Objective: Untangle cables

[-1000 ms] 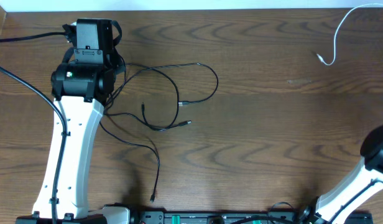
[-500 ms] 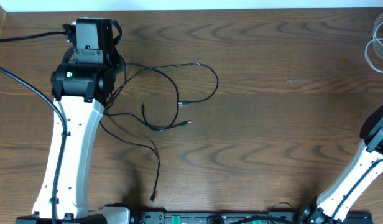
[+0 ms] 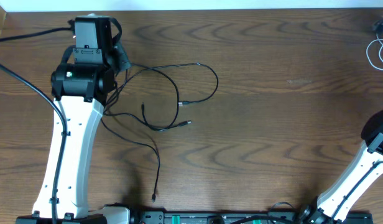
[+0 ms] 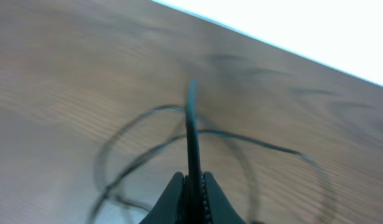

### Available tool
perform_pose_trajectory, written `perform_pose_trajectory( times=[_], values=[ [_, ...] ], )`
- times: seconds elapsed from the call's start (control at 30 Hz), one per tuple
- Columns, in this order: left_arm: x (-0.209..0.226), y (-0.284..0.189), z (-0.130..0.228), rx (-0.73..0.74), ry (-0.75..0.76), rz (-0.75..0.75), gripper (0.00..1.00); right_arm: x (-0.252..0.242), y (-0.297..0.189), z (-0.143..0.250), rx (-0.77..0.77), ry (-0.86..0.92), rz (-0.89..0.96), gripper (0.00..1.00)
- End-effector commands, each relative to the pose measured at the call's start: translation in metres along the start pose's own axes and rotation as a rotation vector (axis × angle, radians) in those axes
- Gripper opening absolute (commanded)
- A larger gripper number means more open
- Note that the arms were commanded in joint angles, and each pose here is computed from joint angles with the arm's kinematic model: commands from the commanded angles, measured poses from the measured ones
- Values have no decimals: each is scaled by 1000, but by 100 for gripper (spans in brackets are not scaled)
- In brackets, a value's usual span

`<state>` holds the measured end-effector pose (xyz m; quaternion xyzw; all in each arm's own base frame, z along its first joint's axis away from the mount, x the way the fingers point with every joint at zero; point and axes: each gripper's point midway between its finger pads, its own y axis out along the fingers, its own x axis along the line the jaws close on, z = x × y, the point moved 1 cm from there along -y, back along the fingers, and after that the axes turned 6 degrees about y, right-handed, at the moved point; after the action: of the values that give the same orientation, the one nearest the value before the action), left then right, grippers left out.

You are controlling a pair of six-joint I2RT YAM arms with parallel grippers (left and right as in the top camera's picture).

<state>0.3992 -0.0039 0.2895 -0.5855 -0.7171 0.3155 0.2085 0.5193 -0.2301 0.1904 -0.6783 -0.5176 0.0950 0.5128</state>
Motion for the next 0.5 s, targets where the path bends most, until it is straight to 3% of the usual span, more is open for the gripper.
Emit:
perform_pose_trajectory(
  times=[0.0,0.2,0.47],
  values=[
    [-53,-8,-1,3,99,312,8,72,-16,26,110,-66,-332,99],
    [-111,-42,-22,-113,148,620,8,122,-18,69,252,-158,-493,99],
    [-156,-90,-39,-227,222,712,8,165,-14,109,342,-296,-538,99]
  ],
)
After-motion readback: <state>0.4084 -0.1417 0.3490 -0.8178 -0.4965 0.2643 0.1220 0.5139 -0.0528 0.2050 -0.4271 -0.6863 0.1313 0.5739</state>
